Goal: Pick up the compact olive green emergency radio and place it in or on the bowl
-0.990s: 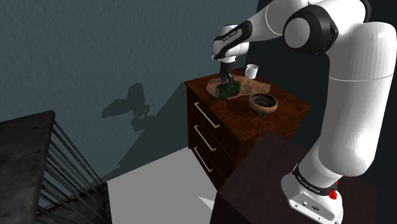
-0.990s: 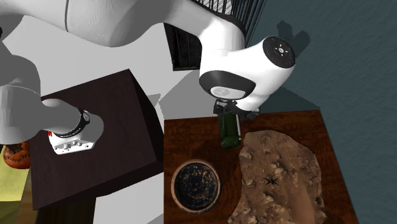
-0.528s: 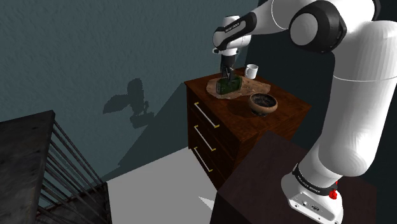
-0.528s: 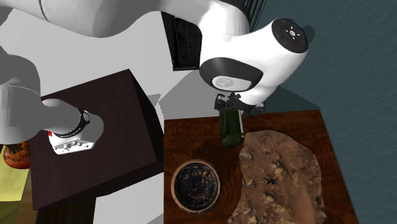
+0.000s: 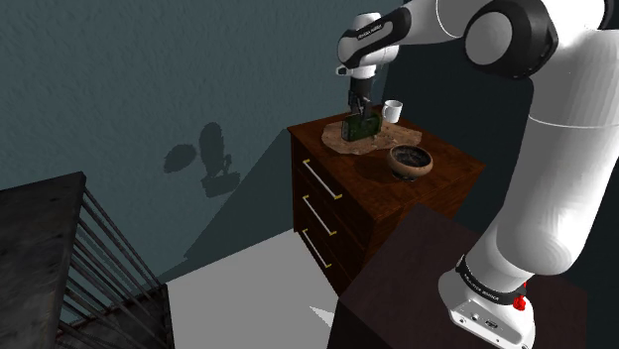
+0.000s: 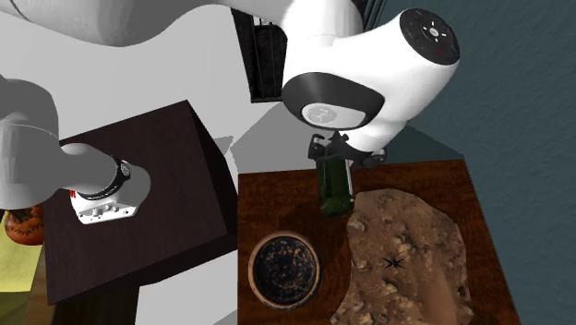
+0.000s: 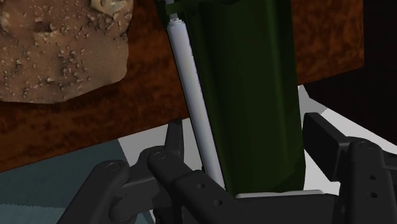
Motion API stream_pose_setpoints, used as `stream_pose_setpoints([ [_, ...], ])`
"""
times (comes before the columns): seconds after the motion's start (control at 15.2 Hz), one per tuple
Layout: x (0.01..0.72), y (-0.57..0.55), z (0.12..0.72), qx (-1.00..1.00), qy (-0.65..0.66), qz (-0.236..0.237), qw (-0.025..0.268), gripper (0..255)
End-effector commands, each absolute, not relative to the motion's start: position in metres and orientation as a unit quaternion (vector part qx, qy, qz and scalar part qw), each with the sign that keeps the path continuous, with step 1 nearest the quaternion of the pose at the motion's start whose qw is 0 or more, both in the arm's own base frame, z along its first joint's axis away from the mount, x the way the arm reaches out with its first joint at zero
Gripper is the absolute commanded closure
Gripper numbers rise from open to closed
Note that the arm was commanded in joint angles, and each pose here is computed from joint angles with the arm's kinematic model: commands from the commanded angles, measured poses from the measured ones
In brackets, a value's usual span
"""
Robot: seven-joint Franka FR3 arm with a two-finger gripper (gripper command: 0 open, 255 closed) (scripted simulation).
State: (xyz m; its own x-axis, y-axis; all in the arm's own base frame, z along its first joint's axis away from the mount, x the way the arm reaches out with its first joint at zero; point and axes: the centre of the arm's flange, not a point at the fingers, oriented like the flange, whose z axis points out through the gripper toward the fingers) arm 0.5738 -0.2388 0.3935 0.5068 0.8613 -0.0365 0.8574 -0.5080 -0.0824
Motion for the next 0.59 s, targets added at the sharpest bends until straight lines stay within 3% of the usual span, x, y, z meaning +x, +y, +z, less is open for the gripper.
stream_pose_setpoints([
  [0.0, 0.555, -0.255, 0.391, -0.868, -0.495, 0.036, 0.026, 255],
  [0.53, 0.471, -0.318, 0.380, -0.868, -0.495, 0.036, 0.026, 255],
])
